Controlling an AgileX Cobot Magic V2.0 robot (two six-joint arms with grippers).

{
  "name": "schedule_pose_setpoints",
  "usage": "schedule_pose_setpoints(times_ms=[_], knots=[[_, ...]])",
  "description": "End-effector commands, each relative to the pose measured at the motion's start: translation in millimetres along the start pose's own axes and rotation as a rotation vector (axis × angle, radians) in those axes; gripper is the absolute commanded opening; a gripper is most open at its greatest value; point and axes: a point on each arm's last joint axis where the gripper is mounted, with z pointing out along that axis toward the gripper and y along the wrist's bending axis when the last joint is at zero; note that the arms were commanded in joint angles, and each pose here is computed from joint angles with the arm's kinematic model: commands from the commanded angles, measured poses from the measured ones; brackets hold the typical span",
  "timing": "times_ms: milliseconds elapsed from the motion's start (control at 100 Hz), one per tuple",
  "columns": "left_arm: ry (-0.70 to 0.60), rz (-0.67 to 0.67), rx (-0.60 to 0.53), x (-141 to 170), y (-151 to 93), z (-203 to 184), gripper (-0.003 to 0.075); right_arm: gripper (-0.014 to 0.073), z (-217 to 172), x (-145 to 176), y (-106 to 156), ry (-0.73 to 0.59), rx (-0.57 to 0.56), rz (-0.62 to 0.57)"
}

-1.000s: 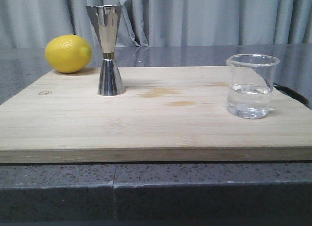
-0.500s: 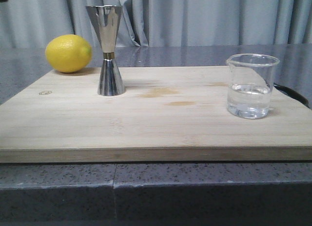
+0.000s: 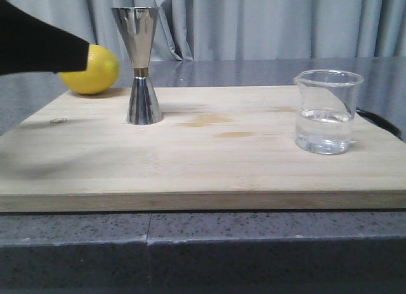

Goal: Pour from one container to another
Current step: 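Move the left gripper to the steel jigger and close around it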

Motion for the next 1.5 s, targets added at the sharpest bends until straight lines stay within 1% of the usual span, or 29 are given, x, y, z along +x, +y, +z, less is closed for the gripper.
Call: schedule_pose_setpoints(times_ms=[0,120,230,460,600,710,1030,1200,1400,1490], knots=[[-0.091,0.011,0.065,-14.8,-3.7,9.3,0.0663,0.0526,0.9,-10.8,4.5,-0.131,-0.037,-0.021],[-0.065,0.023,0.094,-11.1,1.0,23.2,0.0663,0.0526,2.2,-4.1,8.5,-0.143,-0.073,-0.028],[-0.057,0.029,0.096,-12.5,10.6,32.7,0.0663,0.0526,2.4,-2.1,11.3,-0.147,-0.097,-0.032],[-0.087,0.046,0.127,-25.0,24.4,46.9,0.0662,0.0526,2.2,-0.1,16.1,-0.145,-0.137,-0.042],[-0.094,0.046,0.139,-27.8,30.5,53.3,0.0662,0.0526,2.7,1.0,16.5,-0.151,-0.141,-0.042],[-0.107,0.039,0.171,-28.6,34.1,58.9,0.0662,0.0526,5.4,1.1,16.8,-0.148,-0.140,-0.042],[-0.115,0.003,0.234,-21.4,48.3,77.0,0.0662,0.0526,18.2,4.3,18.1,-0.106,-0.136,-0.045],[-0.117,0.005,0.266,-19.5,51.0,87.7,0.0662,0.0526,21.8,3.7,18.7,-0.114,-0.137,-0.053],[-0.127,0.044,0.308,-27.9,43.1,100.5,0.0662,0.0519,24.2,3.9,19.0,-0.112,-0.137,-0.053],[-0.129,0.053,0.306,-30.2,42.8,101.9,0.0662,0.0519,24.2,3.8,19.0,-0.114,-0.137,-0.052]])
